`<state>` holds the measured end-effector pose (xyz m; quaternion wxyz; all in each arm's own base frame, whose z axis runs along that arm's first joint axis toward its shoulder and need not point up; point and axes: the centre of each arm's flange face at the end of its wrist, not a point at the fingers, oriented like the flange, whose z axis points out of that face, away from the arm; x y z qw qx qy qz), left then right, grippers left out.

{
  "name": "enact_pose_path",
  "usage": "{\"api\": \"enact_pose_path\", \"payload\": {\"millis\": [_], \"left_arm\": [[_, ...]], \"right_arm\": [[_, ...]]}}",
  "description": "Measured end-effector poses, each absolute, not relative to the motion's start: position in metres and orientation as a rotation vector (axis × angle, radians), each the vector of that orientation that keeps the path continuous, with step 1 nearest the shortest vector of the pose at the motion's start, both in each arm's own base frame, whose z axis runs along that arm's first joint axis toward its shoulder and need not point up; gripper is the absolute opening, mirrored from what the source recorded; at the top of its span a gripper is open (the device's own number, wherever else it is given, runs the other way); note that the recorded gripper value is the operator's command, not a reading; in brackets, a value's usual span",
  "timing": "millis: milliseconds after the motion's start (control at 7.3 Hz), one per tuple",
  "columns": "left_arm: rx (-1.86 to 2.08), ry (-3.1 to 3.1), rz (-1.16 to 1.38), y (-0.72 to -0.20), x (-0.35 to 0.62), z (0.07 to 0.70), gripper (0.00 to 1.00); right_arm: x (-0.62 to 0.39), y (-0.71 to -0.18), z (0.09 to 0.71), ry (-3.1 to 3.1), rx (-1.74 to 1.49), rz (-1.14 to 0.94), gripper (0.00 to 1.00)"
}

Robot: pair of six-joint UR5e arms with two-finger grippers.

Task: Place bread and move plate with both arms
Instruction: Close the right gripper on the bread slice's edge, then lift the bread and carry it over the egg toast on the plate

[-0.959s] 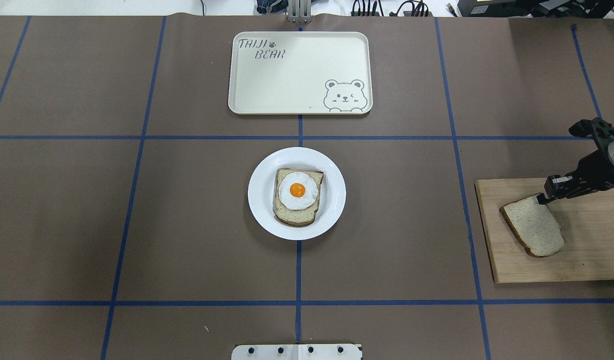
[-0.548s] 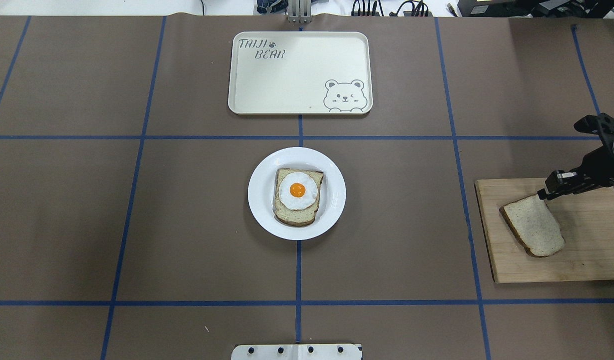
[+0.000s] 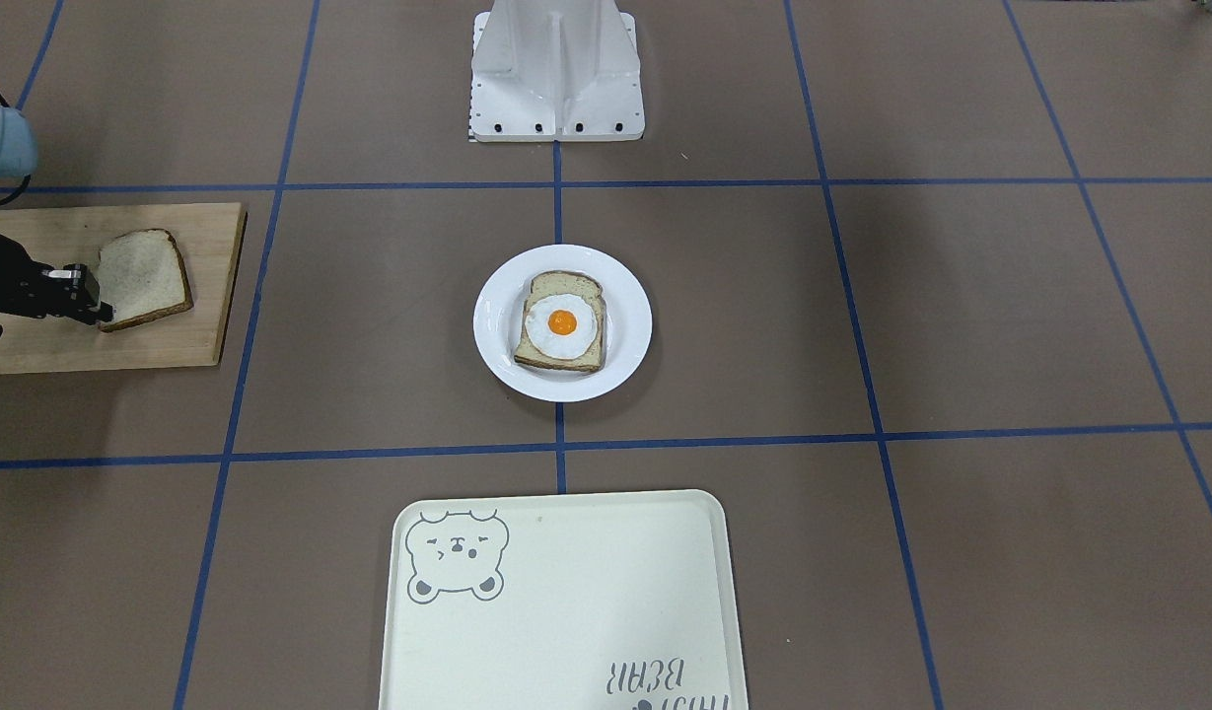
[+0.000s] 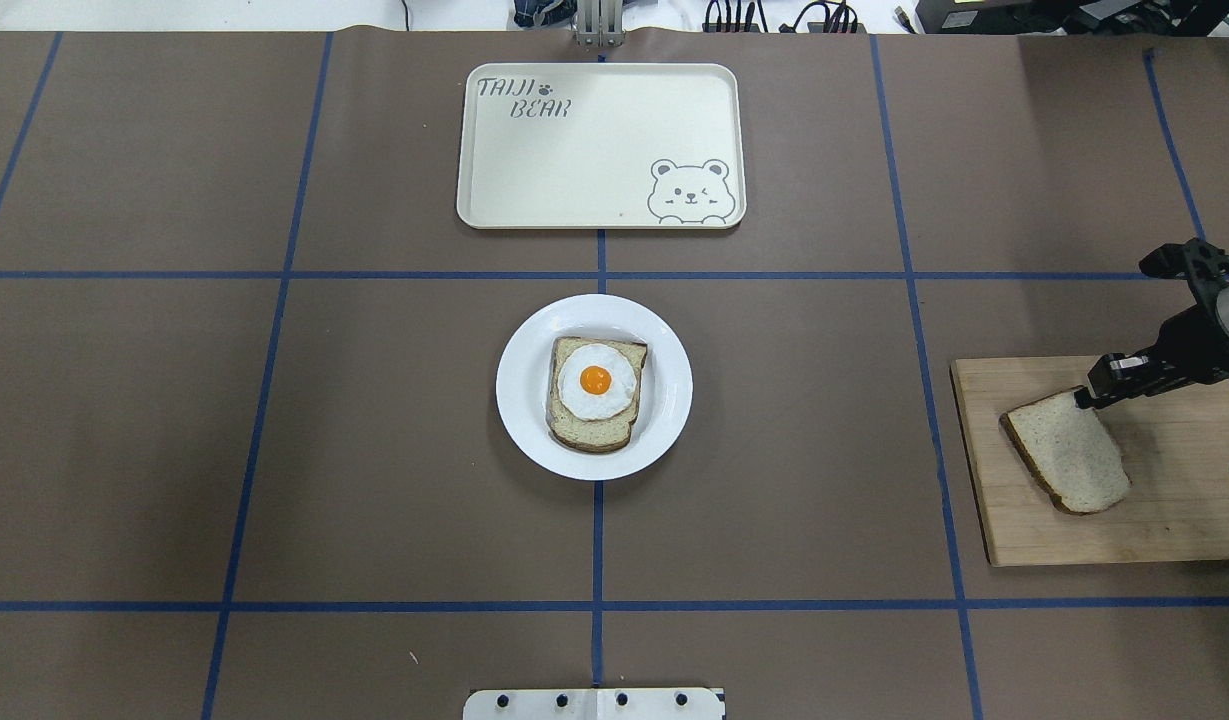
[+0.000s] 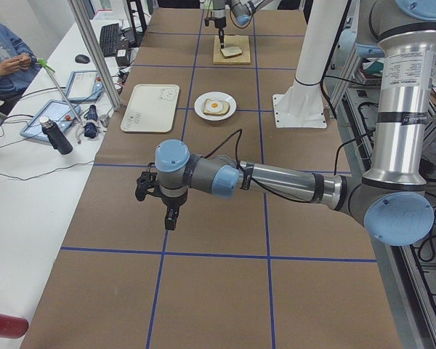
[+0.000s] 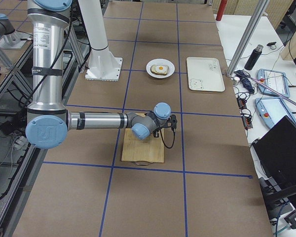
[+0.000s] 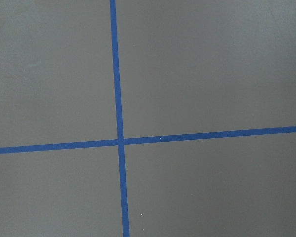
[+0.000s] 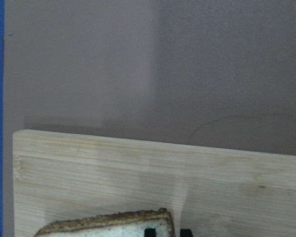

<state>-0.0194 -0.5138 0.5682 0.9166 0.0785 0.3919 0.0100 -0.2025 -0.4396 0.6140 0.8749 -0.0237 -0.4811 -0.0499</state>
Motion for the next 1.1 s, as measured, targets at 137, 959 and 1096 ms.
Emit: {"api": "enact_pose_path", "payload": {"millis": [137,959,1096], "left_arm": [[0.164,0.806,0.021,-0.5130,-0.0197,0.5669,0.99],[0.171,0.808,0.023,-0.5112,-0.0203,0.5630,0.99],[0.171,0.808,0.023,-0.5111,-0.0203,0.5632,0.99]], "right_arm": [[-0.2037,-0.4388,0.6142,-1.005,-0.051,-0.108,0.31],[-0.2045,-0.4332,0.6176,-1.007,-0.061,-0.116,0.00],[-0.2041,-0.4322,0.6160,-1.013,-0.063,-0.119,0.00]]}}
